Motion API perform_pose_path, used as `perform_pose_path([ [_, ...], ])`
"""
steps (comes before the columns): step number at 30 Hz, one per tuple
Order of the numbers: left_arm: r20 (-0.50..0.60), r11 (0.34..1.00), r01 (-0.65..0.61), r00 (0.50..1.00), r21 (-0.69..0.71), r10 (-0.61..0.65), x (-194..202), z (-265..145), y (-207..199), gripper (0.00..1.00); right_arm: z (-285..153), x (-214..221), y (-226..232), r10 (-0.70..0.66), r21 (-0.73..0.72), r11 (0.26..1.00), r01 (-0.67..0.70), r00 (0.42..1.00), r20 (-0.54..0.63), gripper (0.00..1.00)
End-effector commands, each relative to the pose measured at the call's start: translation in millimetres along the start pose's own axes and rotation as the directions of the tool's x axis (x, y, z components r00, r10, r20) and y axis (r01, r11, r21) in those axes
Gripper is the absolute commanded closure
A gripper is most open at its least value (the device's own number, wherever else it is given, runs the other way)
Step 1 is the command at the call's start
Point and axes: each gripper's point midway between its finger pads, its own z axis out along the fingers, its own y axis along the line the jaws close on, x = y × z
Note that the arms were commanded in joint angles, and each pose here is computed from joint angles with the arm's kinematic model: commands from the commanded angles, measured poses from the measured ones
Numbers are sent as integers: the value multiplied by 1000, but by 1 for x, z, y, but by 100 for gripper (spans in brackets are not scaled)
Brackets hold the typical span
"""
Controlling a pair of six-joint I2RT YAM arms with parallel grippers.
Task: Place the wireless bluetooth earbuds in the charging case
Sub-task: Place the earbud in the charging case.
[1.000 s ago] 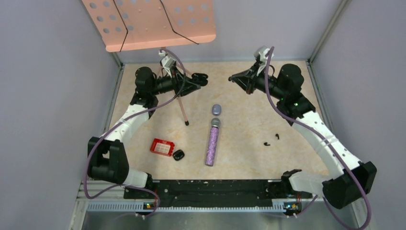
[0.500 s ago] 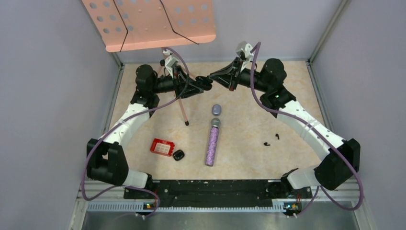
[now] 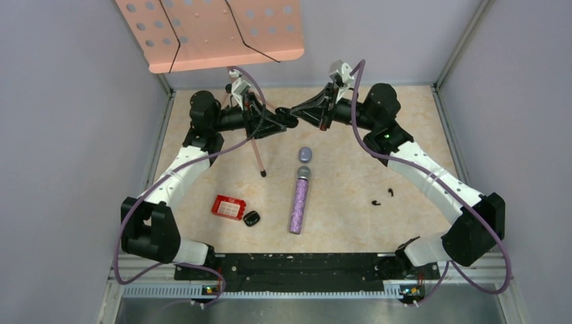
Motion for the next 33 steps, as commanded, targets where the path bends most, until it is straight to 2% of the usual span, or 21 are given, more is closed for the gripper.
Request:
perform_pose_path([
  [1,43,993,-113,993,36,111,-32,0,-23,100,6,-11,7,-47,-25,999,48,998,44,100],
  [33,59,994,-108,993,18,107,-39,-4,-24,100,4,24,-6,-40,33,999,40,999,-10,100],
])
